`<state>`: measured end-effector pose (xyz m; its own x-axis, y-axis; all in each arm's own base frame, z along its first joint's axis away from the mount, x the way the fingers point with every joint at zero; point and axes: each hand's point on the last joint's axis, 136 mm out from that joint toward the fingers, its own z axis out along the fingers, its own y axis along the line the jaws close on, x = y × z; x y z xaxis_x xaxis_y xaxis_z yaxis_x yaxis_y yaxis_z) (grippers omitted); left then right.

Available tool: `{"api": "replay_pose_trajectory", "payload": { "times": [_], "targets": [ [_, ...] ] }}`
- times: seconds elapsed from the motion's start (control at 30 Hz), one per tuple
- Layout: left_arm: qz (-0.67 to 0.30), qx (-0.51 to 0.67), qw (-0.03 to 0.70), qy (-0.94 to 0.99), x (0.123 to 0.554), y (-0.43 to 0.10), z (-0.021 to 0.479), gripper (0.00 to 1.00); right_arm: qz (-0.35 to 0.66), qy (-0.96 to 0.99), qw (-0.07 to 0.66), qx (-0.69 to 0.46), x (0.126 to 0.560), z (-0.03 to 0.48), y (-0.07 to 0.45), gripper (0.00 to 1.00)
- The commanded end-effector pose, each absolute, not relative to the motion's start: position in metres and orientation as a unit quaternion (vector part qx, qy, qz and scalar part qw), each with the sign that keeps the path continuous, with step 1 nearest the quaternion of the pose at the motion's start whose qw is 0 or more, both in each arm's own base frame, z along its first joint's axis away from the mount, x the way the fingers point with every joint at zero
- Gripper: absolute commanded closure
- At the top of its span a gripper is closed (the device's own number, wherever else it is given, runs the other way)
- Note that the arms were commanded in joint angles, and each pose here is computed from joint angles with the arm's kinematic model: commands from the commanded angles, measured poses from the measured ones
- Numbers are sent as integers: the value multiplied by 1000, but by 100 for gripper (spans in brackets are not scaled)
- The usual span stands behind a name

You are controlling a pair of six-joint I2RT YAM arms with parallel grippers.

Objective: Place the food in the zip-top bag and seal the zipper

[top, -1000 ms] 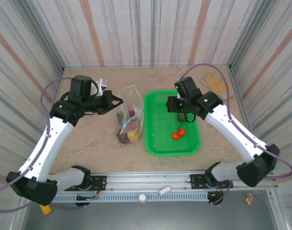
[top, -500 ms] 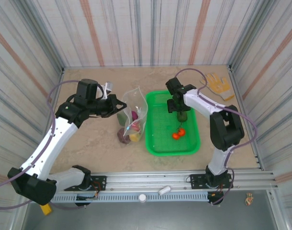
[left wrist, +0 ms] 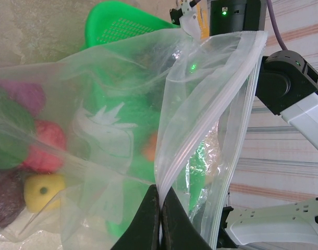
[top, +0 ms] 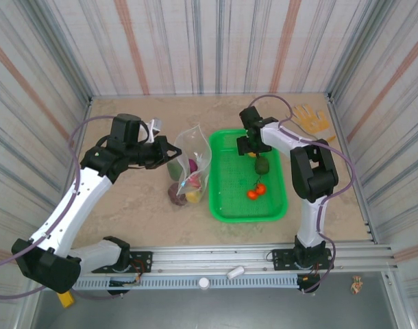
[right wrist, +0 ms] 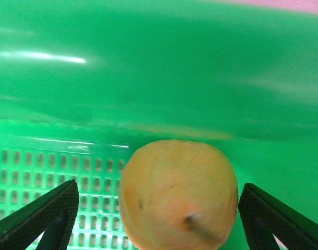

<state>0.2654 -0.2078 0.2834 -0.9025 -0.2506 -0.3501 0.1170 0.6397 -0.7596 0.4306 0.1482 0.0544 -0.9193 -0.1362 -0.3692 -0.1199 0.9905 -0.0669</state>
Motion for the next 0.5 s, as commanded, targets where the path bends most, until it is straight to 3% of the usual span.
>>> {"api": "replay_pose_trajectory", "payload": {
  "times": [0.0, 0.47],
  "targets": [
    [-423, -36, 211, 880, 264, -210, 279, 100, 3, 977, 197, -81, 441, 54, 162, 20],
    [-422, -37, 213, 880, 264, -210, 280, 100, -1, 983, 176, -60, 436, 54, 156, 52]
  ]
}}
